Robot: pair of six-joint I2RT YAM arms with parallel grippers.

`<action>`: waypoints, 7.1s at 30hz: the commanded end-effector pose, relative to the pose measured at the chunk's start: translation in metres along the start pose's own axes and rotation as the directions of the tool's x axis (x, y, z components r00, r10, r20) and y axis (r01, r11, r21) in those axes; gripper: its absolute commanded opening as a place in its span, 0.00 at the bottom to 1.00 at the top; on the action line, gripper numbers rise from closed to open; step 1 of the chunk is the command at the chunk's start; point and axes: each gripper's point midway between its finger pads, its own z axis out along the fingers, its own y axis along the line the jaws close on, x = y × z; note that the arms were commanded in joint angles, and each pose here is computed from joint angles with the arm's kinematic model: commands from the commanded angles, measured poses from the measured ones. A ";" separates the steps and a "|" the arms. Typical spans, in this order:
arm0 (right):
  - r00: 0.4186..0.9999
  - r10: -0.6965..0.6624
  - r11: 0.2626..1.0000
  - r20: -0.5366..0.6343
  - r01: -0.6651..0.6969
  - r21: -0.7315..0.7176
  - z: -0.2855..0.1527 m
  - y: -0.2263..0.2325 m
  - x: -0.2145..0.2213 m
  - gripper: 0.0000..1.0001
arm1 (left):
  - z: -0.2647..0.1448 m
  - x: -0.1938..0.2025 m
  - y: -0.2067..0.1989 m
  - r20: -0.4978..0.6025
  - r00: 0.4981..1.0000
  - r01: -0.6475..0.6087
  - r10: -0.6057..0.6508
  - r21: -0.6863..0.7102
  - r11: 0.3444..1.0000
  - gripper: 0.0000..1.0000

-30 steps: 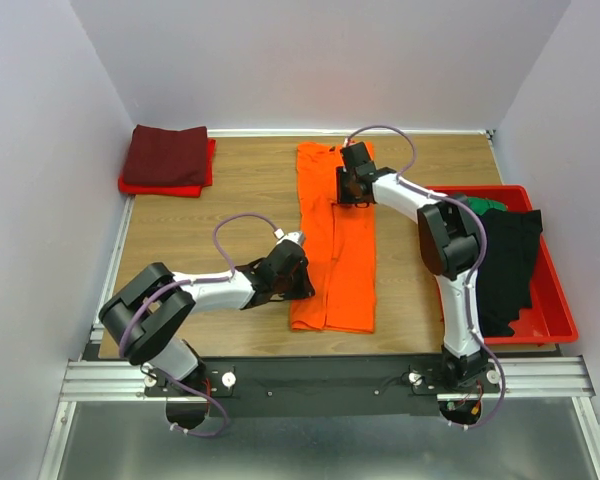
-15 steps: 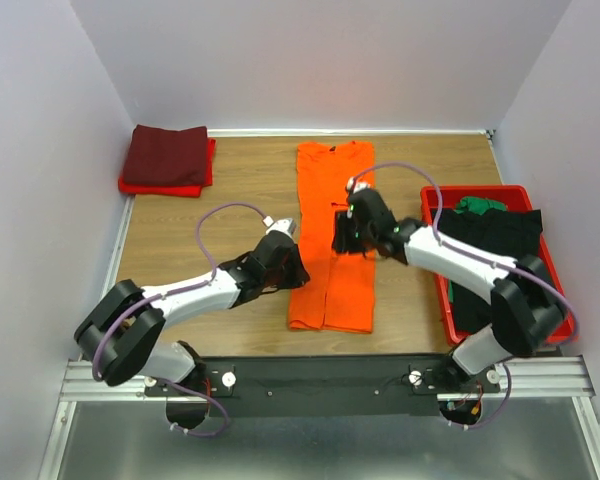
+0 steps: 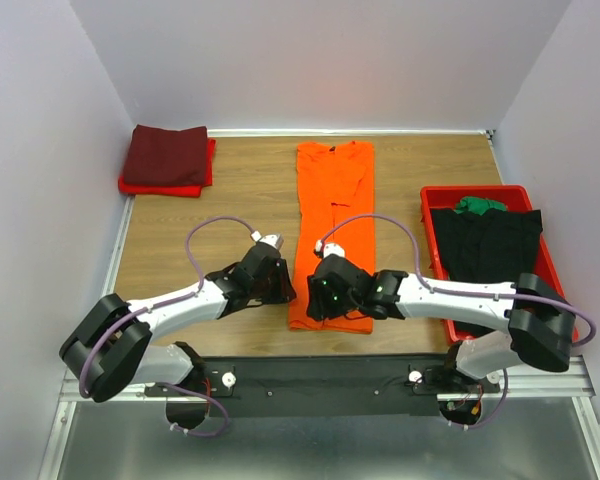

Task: Fold and stack the t-shirts
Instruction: Fold the tshirt

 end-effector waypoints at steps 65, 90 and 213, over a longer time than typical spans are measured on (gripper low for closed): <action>0.984 -0.007 0.983 0.179 -0.026 0.184 -0.017 0.002 -0.032 0.04 | -0.022 0.031 -0.008 -0.130 0.991 -0.021 0.033 0.094 0.995 0.38; 1.000 0.008 0.981 0.017 -0.012 0.193 0.000 -0.023 0.026 0.01 | -0.011 0.051 0.009 -0.202 0.979 0.007 0.000 0.036 0.999 0.35; 0.977 0.158 0.932 0.145 -0.196 0.305 -0.032 -0.049 0.014 0.27 | -0.043 0.021 -0.065 -0.195 0.967 -0.125 0.162 0.189 0.974 0.25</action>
